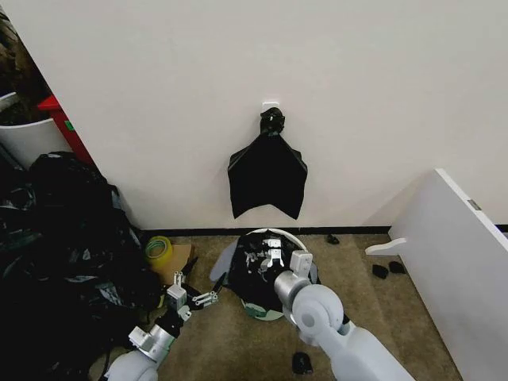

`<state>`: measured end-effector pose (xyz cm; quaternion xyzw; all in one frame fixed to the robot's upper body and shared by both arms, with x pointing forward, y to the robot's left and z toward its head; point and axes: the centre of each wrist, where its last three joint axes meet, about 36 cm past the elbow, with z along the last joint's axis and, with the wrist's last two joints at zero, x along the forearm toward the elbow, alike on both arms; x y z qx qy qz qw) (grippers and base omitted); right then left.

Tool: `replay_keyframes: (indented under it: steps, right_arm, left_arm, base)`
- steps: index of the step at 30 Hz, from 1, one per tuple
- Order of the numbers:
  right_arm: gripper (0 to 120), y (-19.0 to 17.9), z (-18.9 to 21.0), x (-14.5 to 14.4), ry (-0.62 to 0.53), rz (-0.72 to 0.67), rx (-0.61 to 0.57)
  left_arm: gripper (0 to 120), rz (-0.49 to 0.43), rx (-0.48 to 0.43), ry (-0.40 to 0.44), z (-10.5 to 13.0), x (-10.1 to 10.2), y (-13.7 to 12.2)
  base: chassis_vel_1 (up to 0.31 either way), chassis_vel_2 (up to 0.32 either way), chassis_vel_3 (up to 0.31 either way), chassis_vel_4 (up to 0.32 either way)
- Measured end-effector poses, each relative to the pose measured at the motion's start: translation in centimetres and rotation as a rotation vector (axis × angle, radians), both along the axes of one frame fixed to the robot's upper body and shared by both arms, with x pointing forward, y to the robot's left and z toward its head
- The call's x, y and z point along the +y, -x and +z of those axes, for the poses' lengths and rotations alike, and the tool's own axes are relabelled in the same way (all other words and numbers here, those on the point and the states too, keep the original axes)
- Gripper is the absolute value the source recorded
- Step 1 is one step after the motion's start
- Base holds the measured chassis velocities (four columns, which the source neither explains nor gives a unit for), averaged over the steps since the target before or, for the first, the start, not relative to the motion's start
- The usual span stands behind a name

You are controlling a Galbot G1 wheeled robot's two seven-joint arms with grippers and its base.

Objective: Place the garbage bag over the trash bin.

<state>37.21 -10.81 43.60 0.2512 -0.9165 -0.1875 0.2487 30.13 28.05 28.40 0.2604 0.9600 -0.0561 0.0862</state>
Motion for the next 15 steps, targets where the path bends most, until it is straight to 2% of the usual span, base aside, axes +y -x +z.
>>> replay_keyframes:
  steps: [4, 5, 7, 8, 12, 13, 15]
  right_arm:
    - [38, 1.9, 0.7, -1.2, 0.014, 0.011, -0.003]
    - [38, 1.9, 0.7, -1.2, 0.014, 0.011, -0.003]
    - [50, 3.4, 1.2, -2.4, 0.026, 0.017, -0.025]
    - [50, 3.4, 1.2, -2.4, 0.026, 0.017, -0.025]
    - [67, 4.9, 2.6, -5.0, 0.086, 0.053, -0.129]
    - [67, 4.9, 2.6, -5.0, 0.086, 0.053, -0.129]
    - [78, 4.6, 3.3, -8.0, 0.167, 0.083, -0.202]
  left_arm:
    - [100, 0.013, 0.009, 0.054, 1.1, -1.1, 0.8]
    - [100, 0.013, 0.009, 0.054, 1.1, -1.1, 0.8]
    - [100, 0.013, 0.014, 0.084, 2.0, -1.7, 1.5]
    - [100, 0.013, 0.014, 0.084, 2.0, -1.7, 1.5]
    - [100, 0.049, 0.035, 0.101, 3.0, -3.2, 2.7]
    - [100, 0.049, 0.035, 0.101, 3.0, -3.2, 2.7]
    - [100, 0.111, 0.063, 0.102, 3.4, -4.6, 3.6]
  base:
    - [0.0, 0.0, 0.0, 0.0]
    - [0.0, 0.0, 0.0, 0.0]
    - [0.0, 0.0, 0.0, 0.0]
    - [0.0, 0.0, 0.0, 0.0]
    - [0.0, 0.0, 0.0, 0.0]
    - [0.0, 0.0, 0.0, 0.0]
    - [0.0, 0.0, 0.0, 0.0]
